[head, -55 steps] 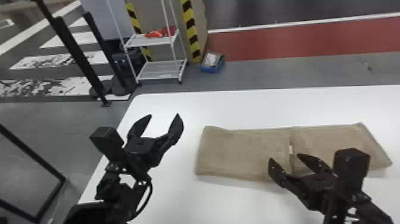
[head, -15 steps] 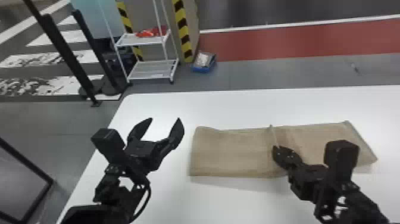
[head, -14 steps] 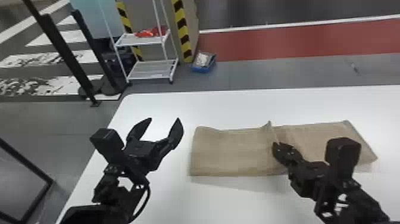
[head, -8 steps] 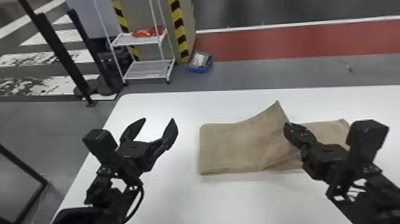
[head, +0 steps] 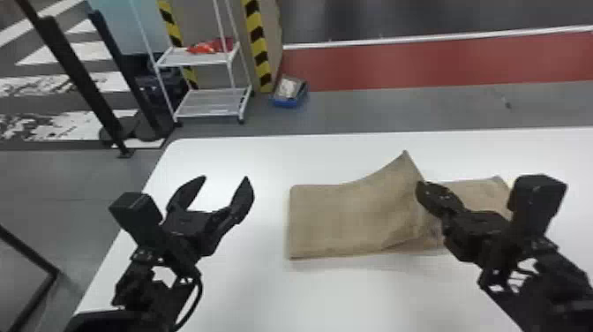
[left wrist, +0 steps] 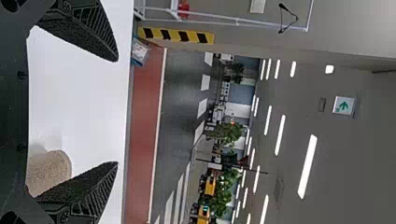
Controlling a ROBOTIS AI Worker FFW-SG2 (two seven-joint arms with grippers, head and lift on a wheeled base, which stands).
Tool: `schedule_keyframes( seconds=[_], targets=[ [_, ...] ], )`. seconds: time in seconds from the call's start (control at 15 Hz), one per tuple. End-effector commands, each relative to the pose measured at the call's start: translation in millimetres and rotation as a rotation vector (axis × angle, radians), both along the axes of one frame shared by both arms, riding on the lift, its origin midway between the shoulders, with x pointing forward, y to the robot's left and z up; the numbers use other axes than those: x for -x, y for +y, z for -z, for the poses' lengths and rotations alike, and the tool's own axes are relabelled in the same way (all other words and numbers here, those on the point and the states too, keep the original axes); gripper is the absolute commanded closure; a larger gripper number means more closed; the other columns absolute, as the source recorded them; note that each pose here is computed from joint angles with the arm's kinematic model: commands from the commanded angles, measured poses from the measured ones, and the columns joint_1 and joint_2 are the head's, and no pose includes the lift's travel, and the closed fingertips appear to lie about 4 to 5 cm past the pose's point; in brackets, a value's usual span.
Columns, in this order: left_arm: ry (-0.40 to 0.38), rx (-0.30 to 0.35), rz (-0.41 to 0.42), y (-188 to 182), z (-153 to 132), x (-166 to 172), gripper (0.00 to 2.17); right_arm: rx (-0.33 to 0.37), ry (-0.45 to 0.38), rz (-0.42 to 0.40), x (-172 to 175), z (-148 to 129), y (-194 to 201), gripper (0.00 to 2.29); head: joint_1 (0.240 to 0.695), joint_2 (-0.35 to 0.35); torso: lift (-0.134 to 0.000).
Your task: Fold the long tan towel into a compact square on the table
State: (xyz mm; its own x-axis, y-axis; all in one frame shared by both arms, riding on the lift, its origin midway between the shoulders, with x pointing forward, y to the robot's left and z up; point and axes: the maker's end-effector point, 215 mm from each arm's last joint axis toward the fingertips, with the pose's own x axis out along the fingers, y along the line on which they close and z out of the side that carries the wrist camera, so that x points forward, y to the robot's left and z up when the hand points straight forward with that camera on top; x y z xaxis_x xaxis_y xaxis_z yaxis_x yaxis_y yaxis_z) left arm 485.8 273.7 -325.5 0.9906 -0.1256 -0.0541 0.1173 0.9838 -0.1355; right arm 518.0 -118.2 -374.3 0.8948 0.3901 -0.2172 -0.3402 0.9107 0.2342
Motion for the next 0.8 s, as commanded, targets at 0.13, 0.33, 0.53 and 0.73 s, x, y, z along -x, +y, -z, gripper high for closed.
schedule_keyframes(
  seconds=[0.13,0.33,0.53,0.73],
  targets=[
    [0.002,-0.003,-0.001,1.8,0.6,0.1,0.09,-0.039,-0.013,0.054,-3.6,-19.1,-36.4,1.16,0.695,0.155,-0.125],
    [0.001,-0.003,0.001,1.5,0.6,0.1,0.09,-0.038,0.035,0.042,-13.8,8.4,-31.5,1.16,0.695,0.133,-0.125],
    [0.006,-0.005,-0.002,3.2,2.2,0.7,0.09,-0.040,0.031,0.039,-16.1,7.4,-29.1,1.16,0.695,0.137,-0.125],
    [0.012,-0.005,-0.004,4.6,5.5,0.6,0.09,-0.040,0.032,0.045,-16.1,7.0,-35.8,1.16,0.695,0.139,-0.125]
  ],
)
